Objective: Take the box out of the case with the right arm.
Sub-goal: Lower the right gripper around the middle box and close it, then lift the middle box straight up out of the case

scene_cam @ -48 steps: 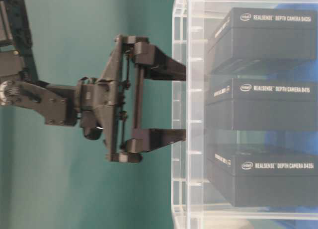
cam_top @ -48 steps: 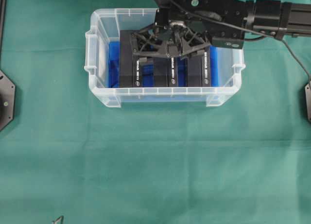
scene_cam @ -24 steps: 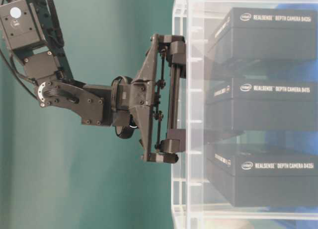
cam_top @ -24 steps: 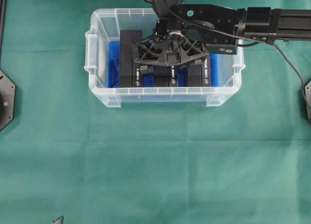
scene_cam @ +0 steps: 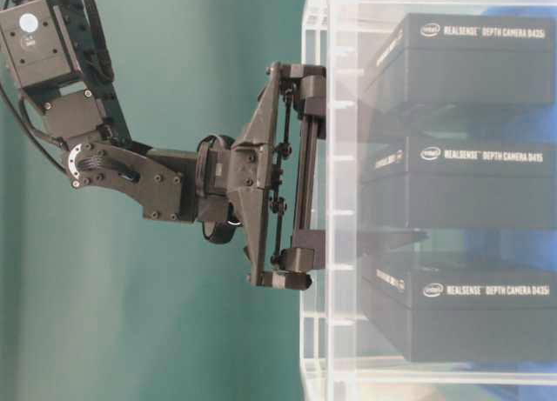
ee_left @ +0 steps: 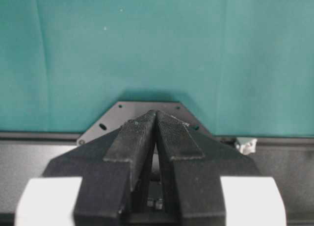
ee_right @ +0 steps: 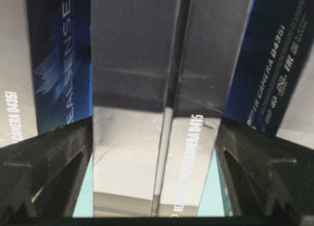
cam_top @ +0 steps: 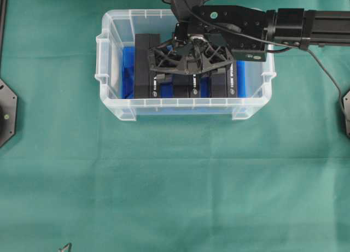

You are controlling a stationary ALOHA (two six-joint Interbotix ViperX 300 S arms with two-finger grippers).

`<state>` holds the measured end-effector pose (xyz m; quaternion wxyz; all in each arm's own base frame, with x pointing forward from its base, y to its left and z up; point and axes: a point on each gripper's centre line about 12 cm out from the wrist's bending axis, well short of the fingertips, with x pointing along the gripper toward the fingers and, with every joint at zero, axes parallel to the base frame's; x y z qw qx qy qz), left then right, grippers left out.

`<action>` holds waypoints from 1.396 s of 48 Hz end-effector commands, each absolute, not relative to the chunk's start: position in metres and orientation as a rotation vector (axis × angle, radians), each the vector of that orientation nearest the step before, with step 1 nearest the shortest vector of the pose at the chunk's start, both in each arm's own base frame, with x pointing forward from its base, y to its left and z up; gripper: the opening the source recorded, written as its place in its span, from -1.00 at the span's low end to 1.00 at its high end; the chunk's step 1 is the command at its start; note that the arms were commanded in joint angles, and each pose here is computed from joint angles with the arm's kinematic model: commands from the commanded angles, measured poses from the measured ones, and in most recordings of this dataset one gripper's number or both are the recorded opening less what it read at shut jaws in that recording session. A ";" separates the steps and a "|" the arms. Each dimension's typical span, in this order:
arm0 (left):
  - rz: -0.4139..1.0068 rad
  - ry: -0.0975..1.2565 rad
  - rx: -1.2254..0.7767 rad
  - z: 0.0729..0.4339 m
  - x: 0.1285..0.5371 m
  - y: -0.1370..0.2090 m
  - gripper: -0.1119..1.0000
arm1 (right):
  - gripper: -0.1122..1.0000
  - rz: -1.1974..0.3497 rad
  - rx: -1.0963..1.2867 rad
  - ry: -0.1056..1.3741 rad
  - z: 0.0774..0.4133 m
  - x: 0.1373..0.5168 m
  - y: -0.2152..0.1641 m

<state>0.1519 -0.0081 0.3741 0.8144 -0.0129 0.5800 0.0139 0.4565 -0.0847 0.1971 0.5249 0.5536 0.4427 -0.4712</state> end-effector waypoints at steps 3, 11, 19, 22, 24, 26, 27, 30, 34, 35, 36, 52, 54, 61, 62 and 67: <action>0.025 1.213 -0.029 0.381 0.154 -0.009 -0.80 | 0.85 -1.110 1.330 1.021 0.210 0.457 -0.087; 0.025 1.213 -0.029 0.381 0.154 -0.009 -0.80 | 0.70 -1.138 1.296 1.005 0.208 0.456 -0.093; 0.027 1.212 -0.029 0.382 0.154 -0.009 -0.80 | 0.38 -1.154 1.307 0.993 0.207 0.456 -0.094; 0.025 1.213 -0.029 0.381 0.154 -0.009 -0.80 | 0.38 -1.154 1.305 0.995 0.206 0.456 -0.094; 0.025 1.213 -0.029 0.381 0.154 -0.009 -0.80 | 0.38 -1.153 1.306 0.993 0.207 0.456 -0.094; 0.027 1.213 -0.028 0.381 0.154 -0.009 -0.80 | 0.38 -1.153 1.306 0.993 0.207 0.456 -0.094; 0.024 1.213 -0.028 0.381 0.154 -0.009 -0.80 | 0.38 -1.153 1.306 0.993 0.207 0.456 -0.094; 0.025 1.213 -0.029 0.381 0.154 -0.009 -0.80 | 0.38 -1.154 1.305 0.992 0.207 0.456 -0.094; 0.025 1.213 -0.029 0.381 0.154 -0.009 -0.80 | 0.38 -1.154 1.307 0.993 0.207 0.456 -0.094; 0.025 1.213 -0.029 0.381 0.154 -0.009 -0.80 | 0.38 -1.154 1.305 0.992 0.207 0.456 -0.094; 0.027 1.213 -0.028 0.381 0.154 -0.009 -0.80 | 0.38 -1.154 1.305 0.995 0.206 0.456 -0.094; 0.024 1.212 -0.028 0.382 0.154 -0.009 -0.80 | 0.38 -1.137 1.316 0.978 0.229 0.457 -0.093; 0.024 1.212 -0.028 0.382 0.154 -0.009 -0.80 | 0.38 -1.139 1.315 0.979 0.236 0.456 -0.093; 0.024 1.210 -0.028 0.382 0.153 -0.009 -0.80 | 0.38 -1.154 1.309 0.991 0.263 0.452 -0.092; 0.024 1.210 -0.028 0.382 0.153 -0.009 -0.80 | 0.38 -1.154 1.309 0.990 0.268 0.451 -0.092; 0.023 1.207 -0.027 0.383 0.152 -0.009 -0.80 | 0.38 -1.160 1.303 0.986 0.290 0.449 -0.093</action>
